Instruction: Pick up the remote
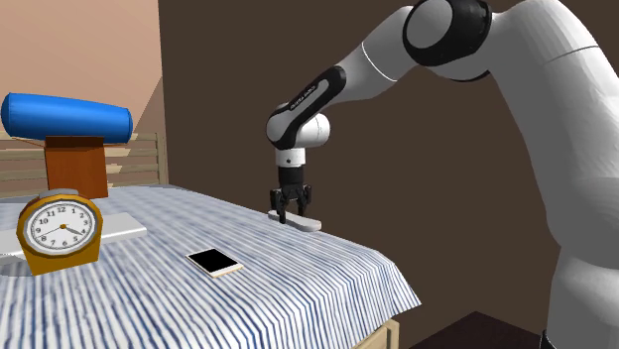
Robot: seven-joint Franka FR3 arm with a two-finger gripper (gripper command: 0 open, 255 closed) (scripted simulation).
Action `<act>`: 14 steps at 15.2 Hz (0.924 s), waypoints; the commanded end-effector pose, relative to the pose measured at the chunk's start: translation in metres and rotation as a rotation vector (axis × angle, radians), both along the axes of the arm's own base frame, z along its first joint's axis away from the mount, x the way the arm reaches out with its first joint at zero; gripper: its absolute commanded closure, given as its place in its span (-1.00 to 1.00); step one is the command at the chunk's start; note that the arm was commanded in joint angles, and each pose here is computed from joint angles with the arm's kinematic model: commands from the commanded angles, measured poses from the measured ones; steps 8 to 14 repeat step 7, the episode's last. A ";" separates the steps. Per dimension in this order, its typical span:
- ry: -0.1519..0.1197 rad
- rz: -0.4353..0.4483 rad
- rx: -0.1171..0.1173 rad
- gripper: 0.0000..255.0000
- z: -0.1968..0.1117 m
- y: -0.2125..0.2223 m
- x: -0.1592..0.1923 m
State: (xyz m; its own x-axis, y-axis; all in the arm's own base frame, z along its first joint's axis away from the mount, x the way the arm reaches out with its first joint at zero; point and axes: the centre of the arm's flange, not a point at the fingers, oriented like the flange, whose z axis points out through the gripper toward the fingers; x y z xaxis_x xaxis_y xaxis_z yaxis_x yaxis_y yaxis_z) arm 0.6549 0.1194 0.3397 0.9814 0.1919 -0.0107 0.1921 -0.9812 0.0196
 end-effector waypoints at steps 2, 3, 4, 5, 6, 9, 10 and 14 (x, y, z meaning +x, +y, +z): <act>0.000 0.000 0.000 1.00 0.016 -0.001 0.000; 0.000 0.000 0.000 1.00 0.021 -0.001 0.000; 0.000 0.000 0.000 1.00 0.027 -0.001 0.000; 0.000 0.000 0.000 1.00 0.032 -0.001 0.000; 0.000 0.000 0.000 1.00 0.033 -0.001 0.000; 0.000 0.000 0.000 1.00 0.033 -0.001 0.000; 0.000 0.000 0.000 1.00 0.033 -0.001 0.000; 0.000 0.000 0.000 1.00 0.033 -0.001 0.000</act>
